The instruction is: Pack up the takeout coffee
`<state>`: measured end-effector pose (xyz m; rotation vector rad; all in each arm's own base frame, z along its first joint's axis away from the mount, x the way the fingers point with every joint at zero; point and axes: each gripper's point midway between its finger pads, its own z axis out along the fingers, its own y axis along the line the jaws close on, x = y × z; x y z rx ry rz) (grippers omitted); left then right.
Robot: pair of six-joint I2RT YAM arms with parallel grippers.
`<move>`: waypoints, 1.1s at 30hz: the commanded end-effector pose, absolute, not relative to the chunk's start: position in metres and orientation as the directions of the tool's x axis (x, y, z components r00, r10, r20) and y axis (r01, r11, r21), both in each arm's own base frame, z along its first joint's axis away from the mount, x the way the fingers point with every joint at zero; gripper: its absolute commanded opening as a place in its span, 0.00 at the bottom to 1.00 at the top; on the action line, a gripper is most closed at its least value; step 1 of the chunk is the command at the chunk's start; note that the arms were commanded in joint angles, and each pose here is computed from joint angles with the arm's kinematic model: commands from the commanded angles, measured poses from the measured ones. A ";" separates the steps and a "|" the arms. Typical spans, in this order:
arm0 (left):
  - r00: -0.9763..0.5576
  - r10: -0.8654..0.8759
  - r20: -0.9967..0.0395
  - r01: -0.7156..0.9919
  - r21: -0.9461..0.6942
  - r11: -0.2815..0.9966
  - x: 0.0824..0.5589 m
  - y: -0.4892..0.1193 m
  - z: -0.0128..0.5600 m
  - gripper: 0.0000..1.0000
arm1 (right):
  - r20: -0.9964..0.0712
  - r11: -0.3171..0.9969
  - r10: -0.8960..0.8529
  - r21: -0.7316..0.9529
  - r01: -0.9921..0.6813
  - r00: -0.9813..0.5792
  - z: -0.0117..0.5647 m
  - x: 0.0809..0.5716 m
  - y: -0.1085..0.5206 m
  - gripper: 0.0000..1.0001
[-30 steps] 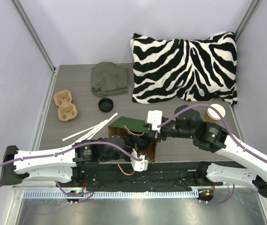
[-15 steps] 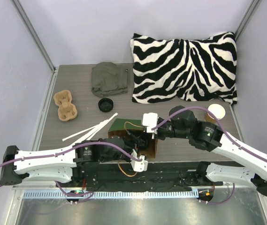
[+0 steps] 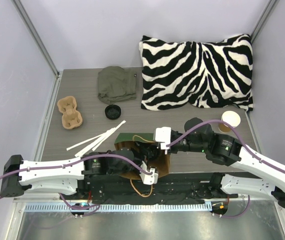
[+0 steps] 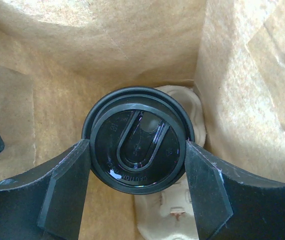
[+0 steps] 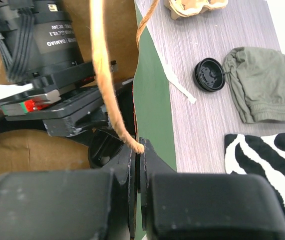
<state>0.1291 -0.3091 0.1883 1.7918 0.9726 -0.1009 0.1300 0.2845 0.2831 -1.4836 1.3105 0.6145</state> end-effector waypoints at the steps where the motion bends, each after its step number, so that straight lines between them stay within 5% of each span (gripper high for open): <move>1: 0.664 0.549 -0.507 0.640 0.765 -0.069 0.135 -0.315 0.197 0.02 | -0.877 0.092 -0.315 -0.408 -0.908 0.362 0.311 0.121 0.294 0.01; 33: 0.632 0.526 -0.569 0.676 0.737 -0.014 0.148 -0.321 0.186 0.00 | -0.910 0.055 -0.271 -0.339 -0.939 0.313 0.311 0.103 0.299 0.01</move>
